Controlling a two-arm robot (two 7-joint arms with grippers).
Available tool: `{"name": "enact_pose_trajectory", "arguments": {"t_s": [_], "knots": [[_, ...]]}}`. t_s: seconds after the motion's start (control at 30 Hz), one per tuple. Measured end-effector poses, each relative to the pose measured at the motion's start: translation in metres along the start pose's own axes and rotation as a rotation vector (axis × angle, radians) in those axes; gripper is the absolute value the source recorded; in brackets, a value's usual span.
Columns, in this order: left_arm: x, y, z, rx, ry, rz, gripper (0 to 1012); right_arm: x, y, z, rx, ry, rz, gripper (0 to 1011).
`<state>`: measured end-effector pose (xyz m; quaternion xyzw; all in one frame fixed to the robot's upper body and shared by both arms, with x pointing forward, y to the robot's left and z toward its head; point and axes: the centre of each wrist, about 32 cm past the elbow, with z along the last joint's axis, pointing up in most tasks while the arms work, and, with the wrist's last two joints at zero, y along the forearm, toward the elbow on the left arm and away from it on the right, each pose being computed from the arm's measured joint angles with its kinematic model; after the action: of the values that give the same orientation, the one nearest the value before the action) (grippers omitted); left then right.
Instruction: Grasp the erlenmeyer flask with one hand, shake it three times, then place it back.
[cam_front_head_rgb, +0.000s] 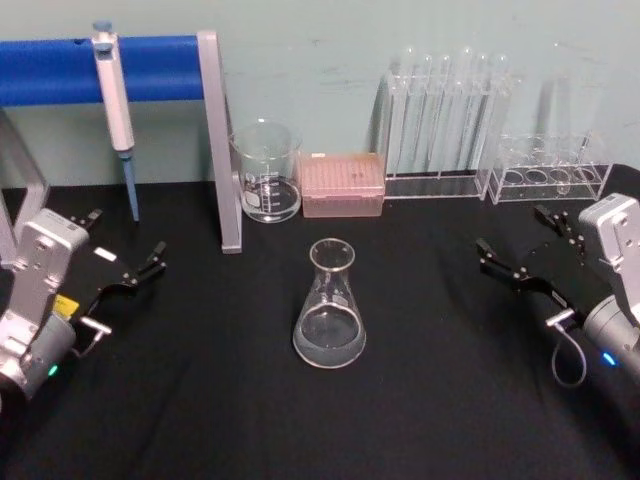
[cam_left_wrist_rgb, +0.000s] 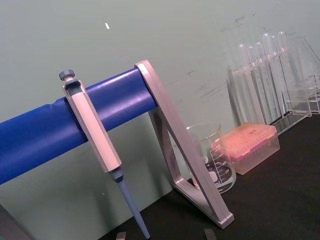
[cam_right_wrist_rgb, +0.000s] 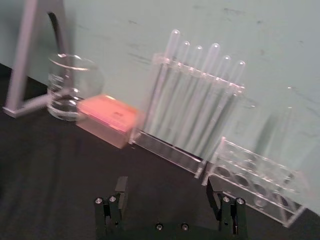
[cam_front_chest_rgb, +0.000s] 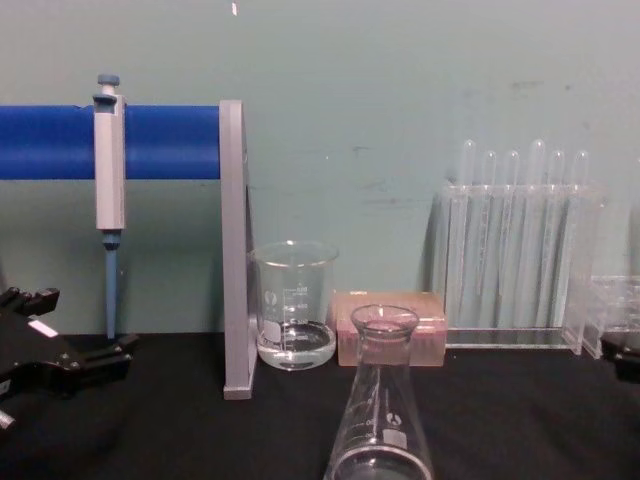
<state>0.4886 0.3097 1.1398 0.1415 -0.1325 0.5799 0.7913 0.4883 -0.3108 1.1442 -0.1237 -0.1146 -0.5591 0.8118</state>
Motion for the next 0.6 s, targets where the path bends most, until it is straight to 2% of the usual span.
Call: {"name": "enact_pose_trajectory", "arguments": {"t_s": [0.2,0.33,0.6], "knots": [[0.0000,0.0000,0.0000,0.000,0.000,0.000,1001,0.000,-0.004,0.006,0.014,0.080,0.081,1003],[0.0000,0.0000,0.0000,0.000,0.000,0.000,1001,0.000,-0.007,0.009,0.023,0.140,0.161,1003],[0.0000,0.0000,0.0000,0.000,0.000,0.000,1001,-0.004,-0.012,0.014,0.044,0.181,0.271,1003]]}}
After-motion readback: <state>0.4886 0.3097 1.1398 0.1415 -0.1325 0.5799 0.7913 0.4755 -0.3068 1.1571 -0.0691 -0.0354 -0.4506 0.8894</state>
